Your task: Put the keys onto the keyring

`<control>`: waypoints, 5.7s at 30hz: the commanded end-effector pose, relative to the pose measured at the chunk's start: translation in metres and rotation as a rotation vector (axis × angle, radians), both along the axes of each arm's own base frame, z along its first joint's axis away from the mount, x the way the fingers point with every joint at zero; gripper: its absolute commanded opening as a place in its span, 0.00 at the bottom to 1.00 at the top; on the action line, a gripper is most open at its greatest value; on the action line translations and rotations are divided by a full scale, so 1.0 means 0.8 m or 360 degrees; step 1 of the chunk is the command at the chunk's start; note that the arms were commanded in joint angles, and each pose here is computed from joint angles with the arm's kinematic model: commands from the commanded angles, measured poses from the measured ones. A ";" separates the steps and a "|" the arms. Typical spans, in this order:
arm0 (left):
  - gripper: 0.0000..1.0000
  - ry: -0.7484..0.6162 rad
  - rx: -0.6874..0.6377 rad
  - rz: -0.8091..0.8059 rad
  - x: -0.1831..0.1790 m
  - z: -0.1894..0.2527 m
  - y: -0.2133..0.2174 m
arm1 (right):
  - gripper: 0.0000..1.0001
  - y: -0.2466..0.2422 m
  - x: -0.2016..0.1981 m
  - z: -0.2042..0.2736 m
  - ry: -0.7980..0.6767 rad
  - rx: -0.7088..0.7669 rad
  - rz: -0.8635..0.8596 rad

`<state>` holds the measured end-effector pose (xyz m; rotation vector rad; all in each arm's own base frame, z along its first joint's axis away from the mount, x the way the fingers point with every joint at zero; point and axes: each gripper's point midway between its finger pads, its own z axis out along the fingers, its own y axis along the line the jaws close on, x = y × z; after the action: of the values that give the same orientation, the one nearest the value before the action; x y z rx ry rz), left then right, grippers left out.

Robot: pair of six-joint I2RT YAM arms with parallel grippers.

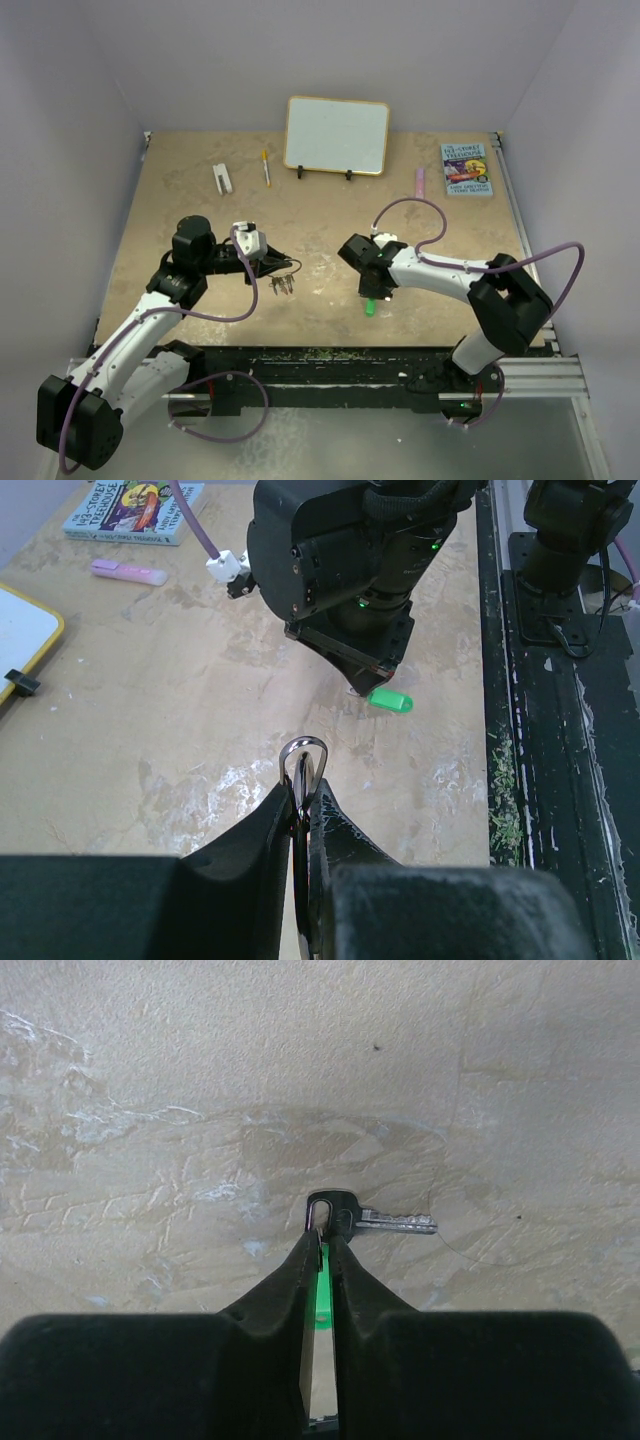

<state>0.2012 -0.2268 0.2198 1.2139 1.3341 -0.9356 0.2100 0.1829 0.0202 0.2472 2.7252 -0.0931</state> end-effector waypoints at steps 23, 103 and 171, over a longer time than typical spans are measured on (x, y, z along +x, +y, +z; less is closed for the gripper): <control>0.04 -0.0106 -0.0039 -0.0033 -0.003 0.017 -0.002 | 0.00 -0.003 0.011 0.024 -0.0078 -0.0016 0.0016; 0.04 -0.0868 0.0468 0.0198 0.043 0.071 0.021 | 0.00 0.248 -0.004 0.387 -0.0779 0.1348 0.0768; 0.04 -0.2062 0.0377 0.0335 0.009 0.084 0.018 | 0.00 0.243 -0.031 0.360 -0.0671 0.1510 0.0720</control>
<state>0.2110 -0.2105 0.2500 1.4987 0.6691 0.1052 0.1877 0.3725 0.2830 -0.0860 2.2346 1.1361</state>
